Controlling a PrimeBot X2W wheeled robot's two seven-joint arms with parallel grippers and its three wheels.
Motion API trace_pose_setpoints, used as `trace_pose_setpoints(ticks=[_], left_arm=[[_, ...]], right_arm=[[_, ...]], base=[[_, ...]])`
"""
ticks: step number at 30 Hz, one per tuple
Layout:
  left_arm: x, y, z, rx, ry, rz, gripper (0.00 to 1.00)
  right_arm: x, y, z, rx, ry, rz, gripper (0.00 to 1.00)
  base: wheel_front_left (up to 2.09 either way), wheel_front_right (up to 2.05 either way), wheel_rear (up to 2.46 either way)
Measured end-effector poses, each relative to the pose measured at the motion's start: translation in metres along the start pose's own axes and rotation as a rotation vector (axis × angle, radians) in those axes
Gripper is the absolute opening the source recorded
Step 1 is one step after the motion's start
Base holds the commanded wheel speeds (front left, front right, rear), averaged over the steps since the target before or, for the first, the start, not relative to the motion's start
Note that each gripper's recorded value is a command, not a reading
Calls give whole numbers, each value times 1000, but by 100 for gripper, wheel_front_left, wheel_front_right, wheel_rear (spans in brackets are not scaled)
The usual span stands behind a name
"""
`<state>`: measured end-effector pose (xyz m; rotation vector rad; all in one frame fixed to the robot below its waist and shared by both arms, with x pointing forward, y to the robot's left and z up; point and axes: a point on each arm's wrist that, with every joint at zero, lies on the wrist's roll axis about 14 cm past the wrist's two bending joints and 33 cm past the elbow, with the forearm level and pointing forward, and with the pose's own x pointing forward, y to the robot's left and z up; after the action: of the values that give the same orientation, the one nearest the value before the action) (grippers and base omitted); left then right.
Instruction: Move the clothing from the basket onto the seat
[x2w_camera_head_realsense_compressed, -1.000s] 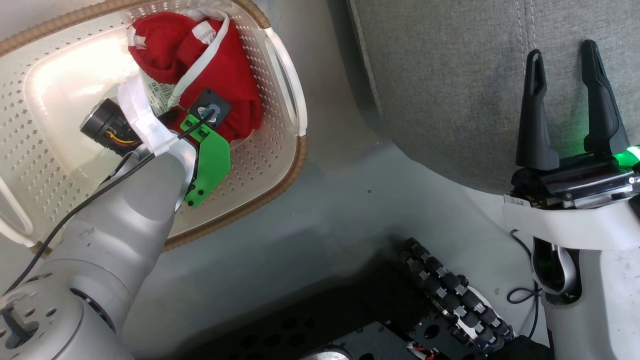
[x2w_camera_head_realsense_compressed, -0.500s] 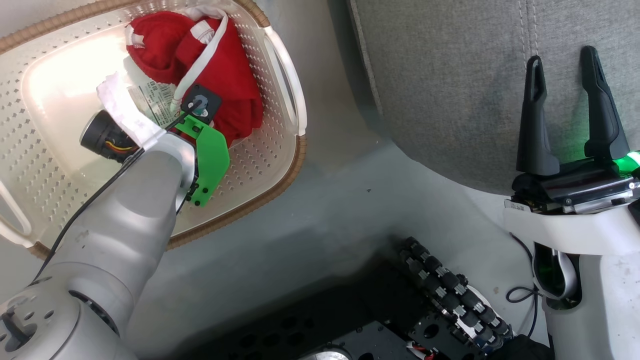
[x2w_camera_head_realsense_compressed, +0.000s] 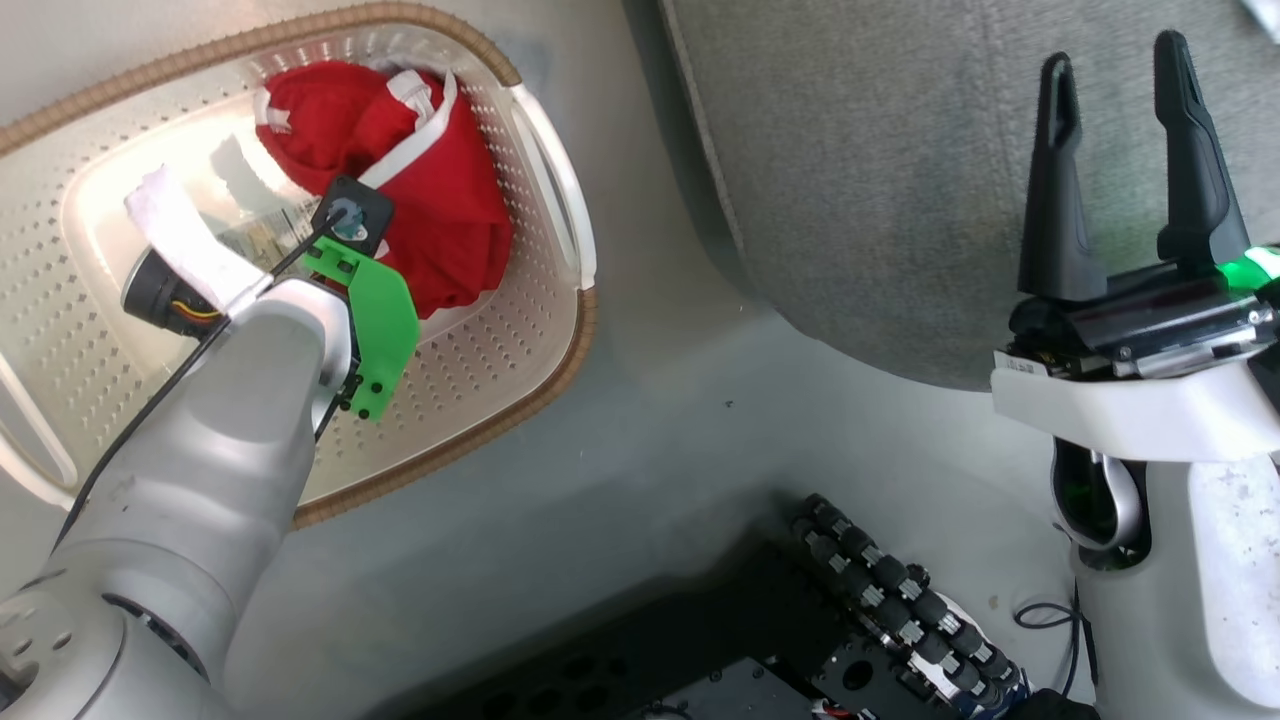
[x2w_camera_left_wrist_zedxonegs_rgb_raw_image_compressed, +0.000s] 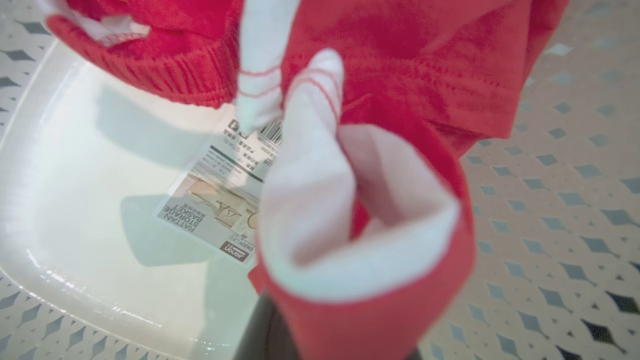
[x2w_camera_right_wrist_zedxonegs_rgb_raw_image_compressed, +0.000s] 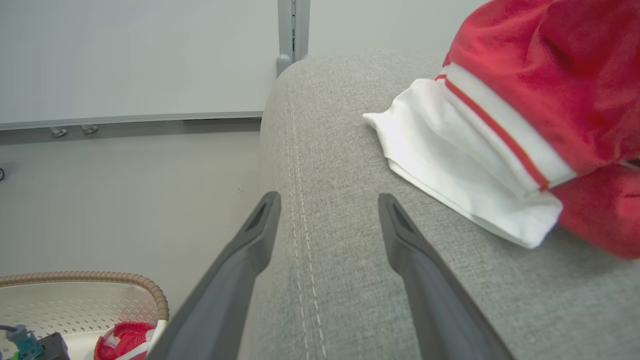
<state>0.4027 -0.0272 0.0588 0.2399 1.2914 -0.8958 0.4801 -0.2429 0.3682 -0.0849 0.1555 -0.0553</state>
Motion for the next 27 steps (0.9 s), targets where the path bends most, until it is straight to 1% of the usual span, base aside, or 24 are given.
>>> trace_pose_setpoints(ticks=[4, 6, 8, 11, 14, 19, 23, 27], left_arm=[[-10, -2, 4, -38, -43, 1, 0], [-16, 1, 6, -121, -73, 16, 0], [-23, -1, 7, -154, -87, 20, 0], [-36, -9, 13, -167, -133, 18, 0], [-55, -8, 22, -207, -195, 35, 0], [-92, -11, 42, -203, -323, 66, 0], [-124, -11, 53, -205, -424, 102, 0], [-161, -14, 73, -195, -541, 133, 0]], right_arm=[[2, -2, 15, -5, -34, -1, 100], [3, -1, 22, -1, -50, 4, 100], [2, -2, 30, 1, -67, 2, 100], [-4, -3, 39, 0, -76, 0, 100], [-12, 0, 47, -5, -81, 6, 100], [-28, 0, 69, -21, -115, 22, 100], [-41, 5, 87, -3, -151, 40, 100], [-58, 7, 105, 11, -188, 49, 100]], base=[[0, 0, 0], [0, 0, 0], [0, 0, 0], [0, 0, 0], [0, 0, 0], [0, 0, 0], [0, 0, 0], [0, 0, 0]])
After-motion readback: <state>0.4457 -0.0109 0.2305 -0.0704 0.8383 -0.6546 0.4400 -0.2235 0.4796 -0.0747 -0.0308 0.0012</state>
